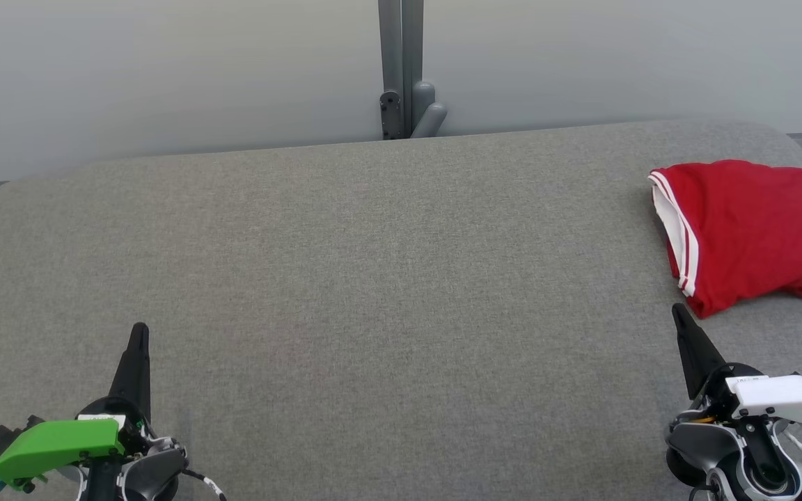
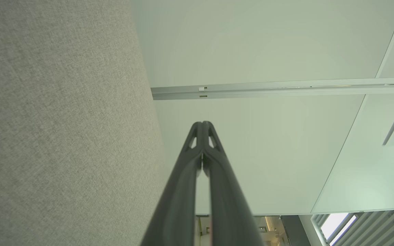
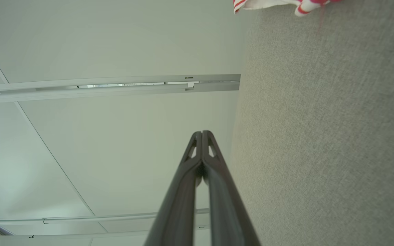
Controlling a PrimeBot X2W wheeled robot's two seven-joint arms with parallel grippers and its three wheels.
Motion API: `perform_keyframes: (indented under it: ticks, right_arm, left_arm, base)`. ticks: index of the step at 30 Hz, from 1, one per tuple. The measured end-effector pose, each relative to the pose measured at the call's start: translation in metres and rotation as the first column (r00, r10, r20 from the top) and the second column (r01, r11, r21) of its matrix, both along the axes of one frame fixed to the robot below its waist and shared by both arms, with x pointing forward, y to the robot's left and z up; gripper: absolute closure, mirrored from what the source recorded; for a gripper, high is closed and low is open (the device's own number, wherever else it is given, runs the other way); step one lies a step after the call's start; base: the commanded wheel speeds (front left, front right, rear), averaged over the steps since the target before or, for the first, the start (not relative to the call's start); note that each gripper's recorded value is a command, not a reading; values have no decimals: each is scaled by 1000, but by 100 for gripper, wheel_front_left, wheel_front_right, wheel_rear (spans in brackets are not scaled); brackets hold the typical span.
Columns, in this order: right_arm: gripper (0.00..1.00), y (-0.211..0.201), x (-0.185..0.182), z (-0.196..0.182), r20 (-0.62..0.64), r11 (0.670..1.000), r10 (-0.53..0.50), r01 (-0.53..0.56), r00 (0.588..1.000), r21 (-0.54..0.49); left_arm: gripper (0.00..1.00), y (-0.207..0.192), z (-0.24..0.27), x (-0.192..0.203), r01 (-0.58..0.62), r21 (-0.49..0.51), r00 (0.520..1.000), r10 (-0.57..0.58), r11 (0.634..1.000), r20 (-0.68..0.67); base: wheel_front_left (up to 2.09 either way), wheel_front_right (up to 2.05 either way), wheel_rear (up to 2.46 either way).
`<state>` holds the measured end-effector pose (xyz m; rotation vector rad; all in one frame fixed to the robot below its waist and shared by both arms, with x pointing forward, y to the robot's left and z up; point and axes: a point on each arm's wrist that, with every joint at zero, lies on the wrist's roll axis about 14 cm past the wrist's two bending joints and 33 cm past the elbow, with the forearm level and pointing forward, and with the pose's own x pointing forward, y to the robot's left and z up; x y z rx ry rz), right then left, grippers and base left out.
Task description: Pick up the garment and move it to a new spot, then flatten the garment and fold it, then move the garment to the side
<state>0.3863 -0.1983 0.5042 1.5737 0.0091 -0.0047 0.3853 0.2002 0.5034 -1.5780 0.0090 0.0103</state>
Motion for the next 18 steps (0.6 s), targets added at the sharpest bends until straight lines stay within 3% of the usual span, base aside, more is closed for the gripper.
perform_keyframes:
  ticks: [18]
  right_arm:
    - [100, 0, 0, 0, 0, 1000, 0, 0, 1000, 0]
  left_arm:
    - [100, 0, 0, 0, 0, 0, 1000, 0, 1000, 0]
  base:
    - [0, 0, 0]
